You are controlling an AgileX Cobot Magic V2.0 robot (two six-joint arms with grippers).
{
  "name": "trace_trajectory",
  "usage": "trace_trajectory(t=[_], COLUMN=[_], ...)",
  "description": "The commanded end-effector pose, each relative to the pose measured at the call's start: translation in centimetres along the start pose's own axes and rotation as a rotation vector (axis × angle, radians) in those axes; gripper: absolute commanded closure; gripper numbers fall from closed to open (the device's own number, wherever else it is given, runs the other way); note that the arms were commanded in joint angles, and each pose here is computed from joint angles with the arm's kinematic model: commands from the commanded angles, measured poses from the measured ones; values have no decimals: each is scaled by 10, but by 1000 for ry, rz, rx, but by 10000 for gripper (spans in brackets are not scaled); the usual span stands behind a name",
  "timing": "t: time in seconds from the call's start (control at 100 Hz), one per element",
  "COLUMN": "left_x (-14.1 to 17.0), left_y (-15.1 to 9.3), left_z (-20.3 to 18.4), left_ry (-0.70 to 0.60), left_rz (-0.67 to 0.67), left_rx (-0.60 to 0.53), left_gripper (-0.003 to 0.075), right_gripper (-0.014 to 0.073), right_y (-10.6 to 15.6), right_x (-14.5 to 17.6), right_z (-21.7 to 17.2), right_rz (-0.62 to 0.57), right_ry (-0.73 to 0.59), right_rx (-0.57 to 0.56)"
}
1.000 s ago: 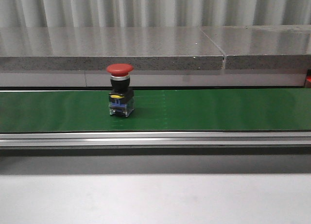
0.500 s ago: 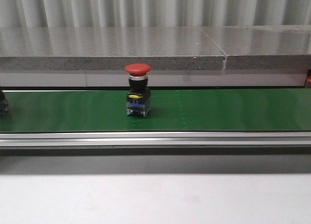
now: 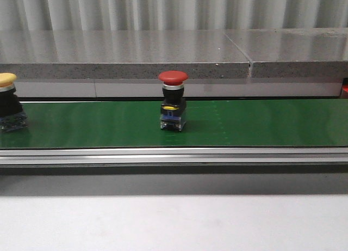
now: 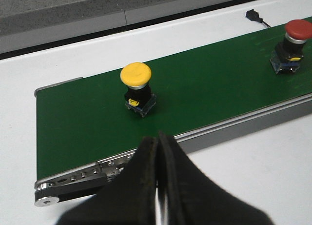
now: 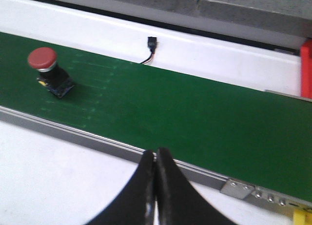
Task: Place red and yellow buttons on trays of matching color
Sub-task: 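Move the right gripper down to the red button at the belt's end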
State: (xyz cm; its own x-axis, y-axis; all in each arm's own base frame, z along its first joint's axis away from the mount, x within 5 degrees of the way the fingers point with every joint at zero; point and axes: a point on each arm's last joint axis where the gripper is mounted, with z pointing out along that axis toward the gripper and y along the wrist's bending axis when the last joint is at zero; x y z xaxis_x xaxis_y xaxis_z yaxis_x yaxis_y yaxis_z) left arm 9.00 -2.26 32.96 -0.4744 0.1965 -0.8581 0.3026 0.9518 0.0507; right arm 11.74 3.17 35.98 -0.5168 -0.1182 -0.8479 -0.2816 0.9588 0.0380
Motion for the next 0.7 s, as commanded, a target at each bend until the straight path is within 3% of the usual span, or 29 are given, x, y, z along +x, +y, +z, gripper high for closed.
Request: trace_trajectory(t=[0.0, 0.13, 0.25, 0.37, 0.69], left_x=[-13, -13, -13, -13, -13], left_y=[0, 0, 0, 0, 0], left_z=[-5, -5, -5, -5, -5], left_ry=[-91, -91, -91, -91, -91], left_rz=[-14, -14, -14, -14, -14], left_rx=[-1, -1, -1, -1, -1], left_gripper=[741, 741, 741, 741, 741], right_gripper=[636, 474, 200, 17, -8], right_y=[4, 11, 17, 24, 50], right_x=[-28, -47, -62, -70, -85], right_z=[8, 33, 61, 89, 152], right_rz=[-33, -56, -71, -85, -139], right_ry=[-28, 64, 138, 226, 462], right_rx=[-30, -76, -104, -129, -198])
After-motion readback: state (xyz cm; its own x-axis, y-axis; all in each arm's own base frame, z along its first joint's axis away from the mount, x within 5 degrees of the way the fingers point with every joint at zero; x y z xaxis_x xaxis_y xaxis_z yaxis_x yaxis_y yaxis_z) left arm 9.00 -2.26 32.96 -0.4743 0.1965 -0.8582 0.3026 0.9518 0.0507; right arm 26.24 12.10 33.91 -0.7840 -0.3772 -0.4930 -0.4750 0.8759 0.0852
